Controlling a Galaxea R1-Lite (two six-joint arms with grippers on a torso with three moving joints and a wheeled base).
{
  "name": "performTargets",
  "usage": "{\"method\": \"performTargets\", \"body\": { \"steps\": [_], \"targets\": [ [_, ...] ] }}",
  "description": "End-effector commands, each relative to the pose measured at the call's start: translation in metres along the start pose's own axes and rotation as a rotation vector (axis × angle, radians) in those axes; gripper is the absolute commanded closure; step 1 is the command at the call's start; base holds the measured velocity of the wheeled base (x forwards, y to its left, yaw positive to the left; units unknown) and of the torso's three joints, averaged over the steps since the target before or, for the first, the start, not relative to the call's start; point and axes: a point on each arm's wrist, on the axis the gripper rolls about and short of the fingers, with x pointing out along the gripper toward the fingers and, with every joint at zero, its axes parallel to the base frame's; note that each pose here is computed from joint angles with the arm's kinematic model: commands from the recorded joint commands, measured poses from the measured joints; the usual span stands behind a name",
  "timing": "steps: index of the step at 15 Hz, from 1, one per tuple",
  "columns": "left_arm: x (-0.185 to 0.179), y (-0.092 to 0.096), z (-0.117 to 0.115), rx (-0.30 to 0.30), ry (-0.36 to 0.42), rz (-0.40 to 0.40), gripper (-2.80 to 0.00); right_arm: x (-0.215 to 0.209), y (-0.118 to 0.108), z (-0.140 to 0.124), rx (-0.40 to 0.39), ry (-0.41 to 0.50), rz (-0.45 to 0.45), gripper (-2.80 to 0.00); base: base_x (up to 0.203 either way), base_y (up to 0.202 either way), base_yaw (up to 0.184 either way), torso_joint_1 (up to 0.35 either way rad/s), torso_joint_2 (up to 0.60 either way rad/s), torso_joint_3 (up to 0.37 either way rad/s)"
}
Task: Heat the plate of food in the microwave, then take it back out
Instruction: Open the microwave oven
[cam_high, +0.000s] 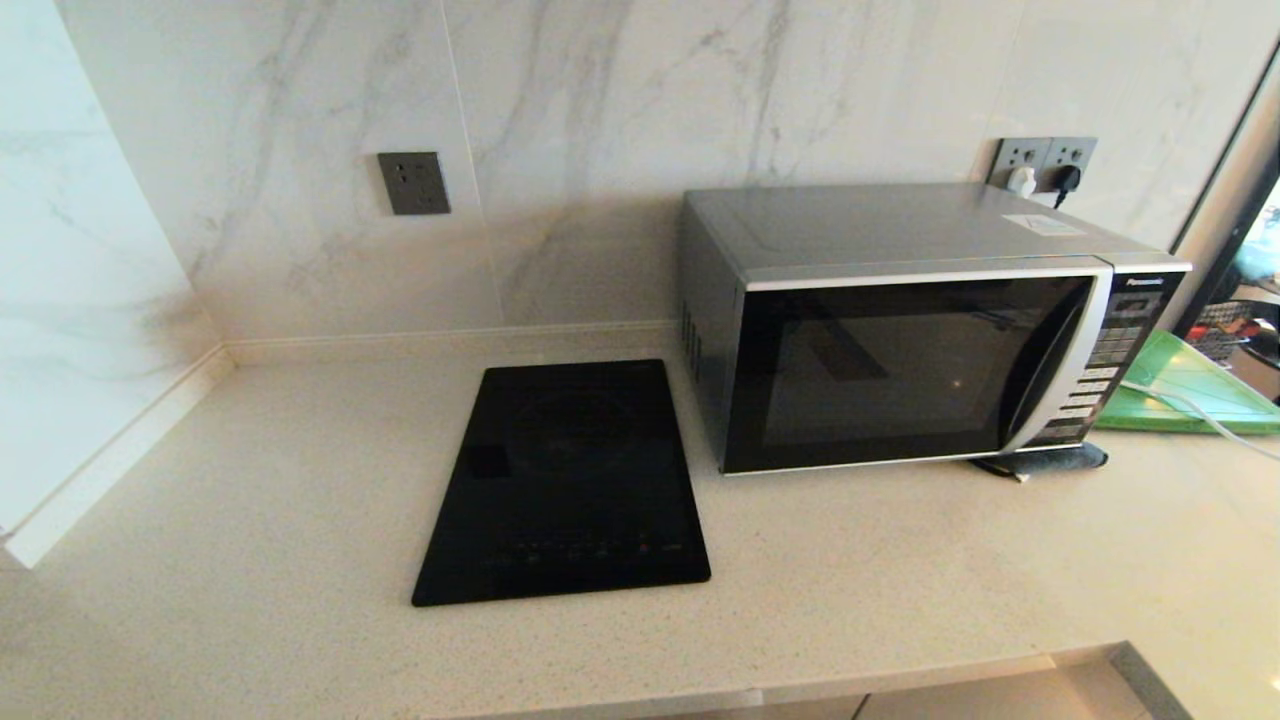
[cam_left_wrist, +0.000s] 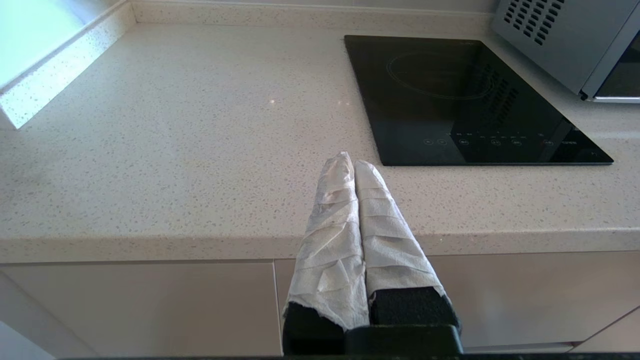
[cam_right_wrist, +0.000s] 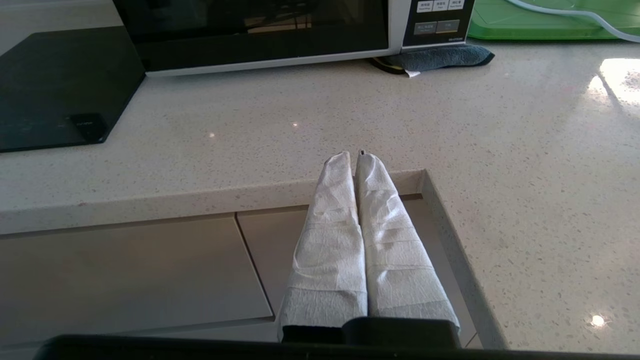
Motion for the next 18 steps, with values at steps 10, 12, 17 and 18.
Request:
{"method": "performTargets", "body": {
  "steps": [10,12,17,18],
  "targets": [
    [0.0001,0.0000,0.0001,-0.001,0.001,0.001,0.00,0.0002,-0.0001,-0.0004,0.000,0.003,0.000,0.00,0.000,0.000,0.000,0.000,0.00,0.000],
    [0.0001,0.0000,0.0001,-0.001,0.001,0.001,0.00,0.0002,0.0000,-0.0004,0.000,0.003,-0.001,0.00,0.000,0.000,0.000,0.000,0.00,0.000],
    [0.0001,0.0000,0.0001,-0.001,0.001,0.001,0.00,0.0002,0.0000,-0.0004,0.000,0.003,-0.001,0.00,0.000,0.000,0.000,0.000,0.00,0.000],
    [0.0001,0.0000,0.0001,-0.001,0.001,0.001,0.00,0.0002,-0.0001,-0.0004,0.000,0.003,0.000,0.00,0.000,0.000,0.000,0.000,0.00,0.000]
  ]
}}
